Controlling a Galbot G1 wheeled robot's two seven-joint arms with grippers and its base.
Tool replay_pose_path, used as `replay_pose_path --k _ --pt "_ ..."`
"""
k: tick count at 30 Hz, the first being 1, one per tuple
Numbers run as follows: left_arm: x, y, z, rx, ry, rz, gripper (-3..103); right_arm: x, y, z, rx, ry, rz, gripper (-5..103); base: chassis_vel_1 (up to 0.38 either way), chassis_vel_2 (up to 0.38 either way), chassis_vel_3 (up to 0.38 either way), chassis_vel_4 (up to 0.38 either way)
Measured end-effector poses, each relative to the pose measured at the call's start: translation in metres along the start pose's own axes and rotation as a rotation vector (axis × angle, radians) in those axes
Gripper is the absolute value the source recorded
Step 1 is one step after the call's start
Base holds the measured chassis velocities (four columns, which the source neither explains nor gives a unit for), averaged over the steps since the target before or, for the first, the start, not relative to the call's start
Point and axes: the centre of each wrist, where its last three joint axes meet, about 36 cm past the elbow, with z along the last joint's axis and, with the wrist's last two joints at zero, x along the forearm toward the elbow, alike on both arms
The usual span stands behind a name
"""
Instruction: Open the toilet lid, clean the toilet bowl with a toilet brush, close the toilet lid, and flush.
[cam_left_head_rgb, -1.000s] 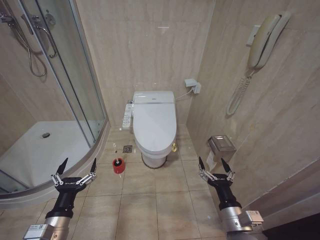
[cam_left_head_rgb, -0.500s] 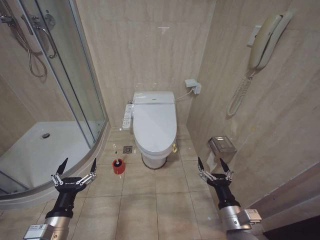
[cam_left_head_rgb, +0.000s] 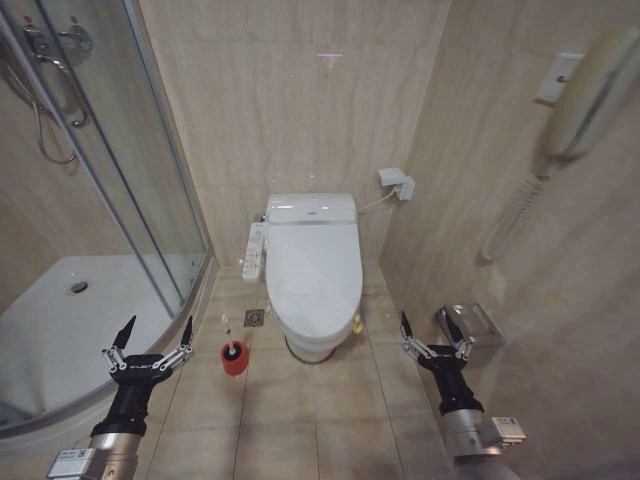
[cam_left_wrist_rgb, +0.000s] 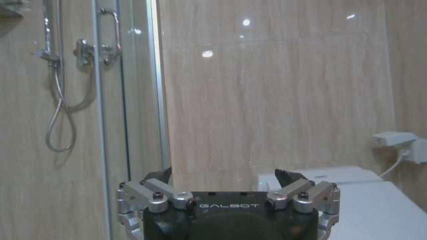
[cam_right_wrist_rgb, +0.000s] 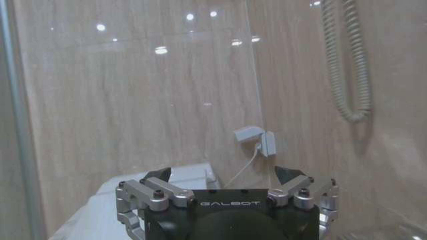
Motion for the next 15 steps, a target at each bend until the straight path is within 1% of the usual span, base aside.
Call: replay_pose_path --k 3,6,15 --pt "0.0000 0.0000 0.0000 0.000 0.000 0.000 100 0.0001 -0.0019 0.0011 0.013 -0.005 0.004 100 -0.209 0.229 0.202 -0.189" --pt "0.0000 0.0000 0.0000 0.000 0.000 0.000 100 0.0004 -0.0027 0.0012 0.017 -0.004 0.004 100 -0.105 0.129 0.067 -0.066" --pt "0.0001 0.0000 0.0000 0.000 0.000 0.000 100 0.0021 -0.0053 0.0045 0.022 -0.002 0.017 100 0.009 -0.022 -0.003 0.022"
